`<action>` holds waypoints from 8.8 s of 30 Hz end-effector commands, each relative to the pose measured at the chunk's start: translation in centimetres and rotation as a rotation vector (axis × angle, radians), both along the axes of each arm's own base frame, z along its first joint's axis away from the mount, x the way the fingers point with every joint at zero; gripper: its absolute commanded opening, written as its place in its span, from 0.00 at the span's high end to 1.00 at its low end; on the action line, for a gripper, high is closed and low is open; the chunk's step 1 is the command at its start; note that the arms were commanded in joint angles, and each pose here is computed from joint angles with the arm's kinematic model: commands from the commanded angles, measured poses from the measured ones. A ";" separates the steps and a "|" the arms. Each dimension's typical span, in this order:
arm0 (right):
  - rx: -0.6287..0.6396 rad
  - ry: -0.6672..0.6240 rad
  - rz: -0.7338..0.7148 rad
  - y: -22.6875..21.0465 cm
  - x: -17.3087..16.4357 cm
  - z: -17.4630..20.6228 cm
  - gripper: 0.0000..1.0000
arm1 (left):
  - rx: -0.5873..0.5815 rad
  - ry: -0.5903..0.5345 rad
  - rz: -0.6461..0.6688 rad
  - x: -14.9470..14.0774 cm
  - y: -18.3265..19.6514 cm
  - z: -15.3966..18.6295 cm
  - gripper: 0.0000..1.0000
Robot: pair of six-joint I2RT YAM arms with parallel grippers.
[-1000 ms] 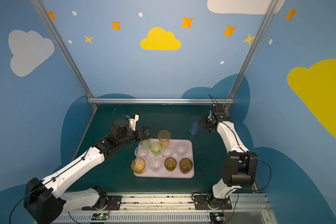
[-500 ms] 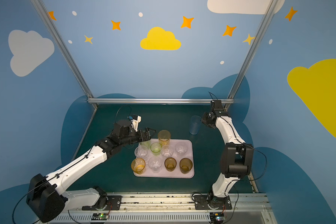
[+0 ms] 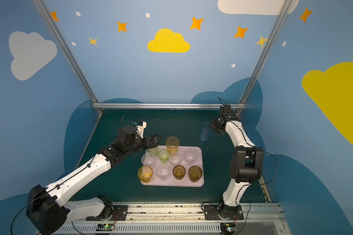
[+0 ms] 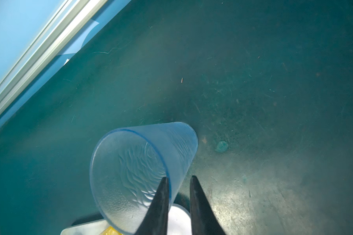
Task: Place the glasses into the tray
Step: Pick up the glass from the top-right of the table, then place the glass on the tray, then reset both arms
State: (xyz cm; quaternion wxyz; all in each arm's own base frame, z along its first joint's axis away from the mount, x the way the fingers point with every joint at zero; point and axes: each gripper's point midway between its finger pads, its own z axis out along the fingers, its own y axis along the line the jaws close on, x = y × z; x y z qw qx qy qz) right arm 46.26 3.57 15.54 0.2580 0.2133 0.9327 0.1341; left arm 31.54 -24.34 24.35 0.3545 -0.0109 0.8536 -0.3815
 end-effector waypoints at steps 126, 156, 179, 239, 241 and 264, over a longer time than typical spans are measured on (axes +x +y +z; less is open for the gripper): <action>-0.465 -0.086 0.286 7.9 -8.9 4.1 0.12 | 0.306 -0.171 0.866 0.9 22.7 -2.4 0.00; -0.636 -0.553 -0.040 -5.0 -9.4 -3.9 0.12 | 0.707 -0.147 1.156 3.5 34.2 -13.0 0.00; -0.548 -0.573 0.118 -3.6 -6.4 -5.6 0.12 | 0.671 -0.150 0.807 7.6 30.1 -15.2 0.00; -0.522 -0.628 0.152 -3.0 -7.1 -6.5 0.11 | 0.647 -0.219 0.795 6.8 29.5 -15.9 0.00; -0.522 -0.629 0.151 -3.0 -7.0 -6.4 0.12 | 0.646 -0.220 0.795 6.8 29.5 -15.8 0.00; -0.521 -0.628 0.152 -3.1 -7.1 -6.5 0.11 | 0.646 -0.220 0.795 6.8 29.5 -15.8 0.00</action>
